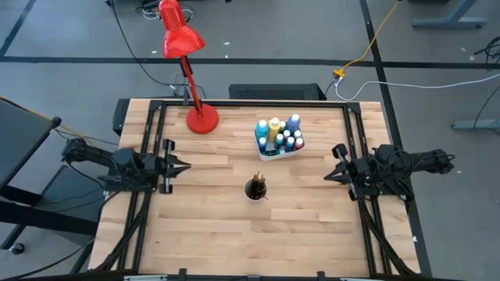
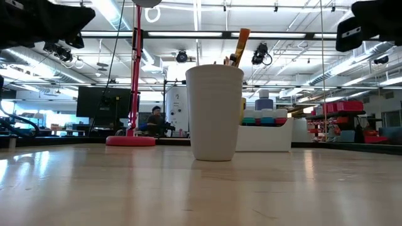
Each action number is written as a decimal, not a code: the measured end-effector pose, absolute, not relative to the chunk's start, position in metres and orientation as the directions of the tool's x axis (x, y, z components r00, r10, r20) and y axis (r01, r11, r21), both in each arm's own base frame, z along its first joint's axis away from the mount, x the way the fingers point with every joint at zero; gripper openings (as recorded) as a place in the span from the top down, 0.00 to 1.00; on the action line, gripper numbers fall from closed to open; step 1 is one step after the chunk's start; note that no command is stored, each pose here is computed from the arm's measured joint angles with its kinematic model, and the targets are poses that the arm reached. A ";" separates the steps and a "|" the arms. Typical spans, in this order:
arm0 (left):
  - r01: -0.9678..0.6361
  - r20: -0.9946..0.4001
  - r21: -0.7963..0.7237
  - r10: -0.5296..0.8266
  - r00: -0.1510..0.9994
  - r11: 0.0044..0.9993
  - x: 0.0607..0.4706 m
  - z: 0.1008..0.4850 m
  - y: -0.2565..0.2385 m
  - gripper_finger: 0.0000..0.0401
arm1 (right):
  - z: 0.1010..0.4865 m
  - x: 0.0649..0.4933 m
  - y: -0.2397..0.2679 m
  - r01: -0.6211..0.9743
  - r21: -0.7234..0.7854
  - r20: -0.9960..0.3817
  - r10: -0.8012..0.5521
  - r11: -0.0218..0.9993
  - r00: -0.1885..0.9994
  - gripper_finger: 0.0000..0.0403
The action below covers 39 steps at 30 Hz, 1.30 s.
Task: Pick & Place Paint Supplies
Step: Return to Home Position
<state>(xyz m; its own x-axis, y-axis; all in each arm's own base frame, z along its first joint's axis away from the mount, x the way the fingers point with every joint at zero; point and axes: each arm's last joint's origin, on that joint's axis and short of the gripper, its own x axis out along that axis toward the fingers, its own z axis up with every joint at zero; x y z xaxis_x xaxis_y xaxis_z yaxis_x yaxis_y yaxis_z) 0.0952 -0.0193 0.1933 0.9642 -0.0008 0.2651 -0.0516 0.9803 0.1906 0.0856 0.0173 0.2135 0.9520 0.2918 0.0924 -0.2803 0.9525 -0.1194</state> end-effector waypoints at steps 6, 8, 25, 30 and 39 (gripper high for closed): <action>-0.060 0.237 0.194 0.012 0.971 0.979 0.096 0.191 -0.019 0.92 | 0.208 0.082 0.018 -0.347 -0.085 0.052 0.351 0.934 0.935 0.98; -0.074 0.226 0.196 0.028 0.974 0.978 0.096 0.189 -0.018 0.92 | 0.208 0.082 0.018 -0.337 -0.088 0.051 0.343 0.937 0.938 0.98; -0.070 0.196 0.201 0.030 0.980 0.977 0.097 0.187 -0.018 0.92 | 0.215 0.081 0.017 -0.316 -0.041 0.116 0.318 0.948 0.941 0.98; -0.070 0.196 0.203 0.030 0.980 0.977 0.097 0.186 -0.018 0.92 | 0.206 0.086 0.018 -0.317 -0.030 0.149 0.318 0.948 0.936 0.98; -0.070 0.196 0.204 0.029 0.980 0.977 0.097 0.186 -0.018 0.92 | 0.185 0.093 0.019 -0.315 -0.037 0.175 0.316 0.949 0.932 0.98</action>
<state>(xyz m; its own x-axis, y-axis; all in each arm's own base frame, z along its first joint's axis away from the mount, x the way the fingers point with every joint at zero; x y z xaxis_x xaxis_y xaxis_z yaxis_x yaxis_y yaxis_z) 0.0969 -0.0185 0.1864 0.9801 0.0292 0.1964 -0.0699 0.9765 0.2037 0.0929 0.0192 0.1847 0.9324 0.3161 0.1753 -0.3145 0.9485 -0.0373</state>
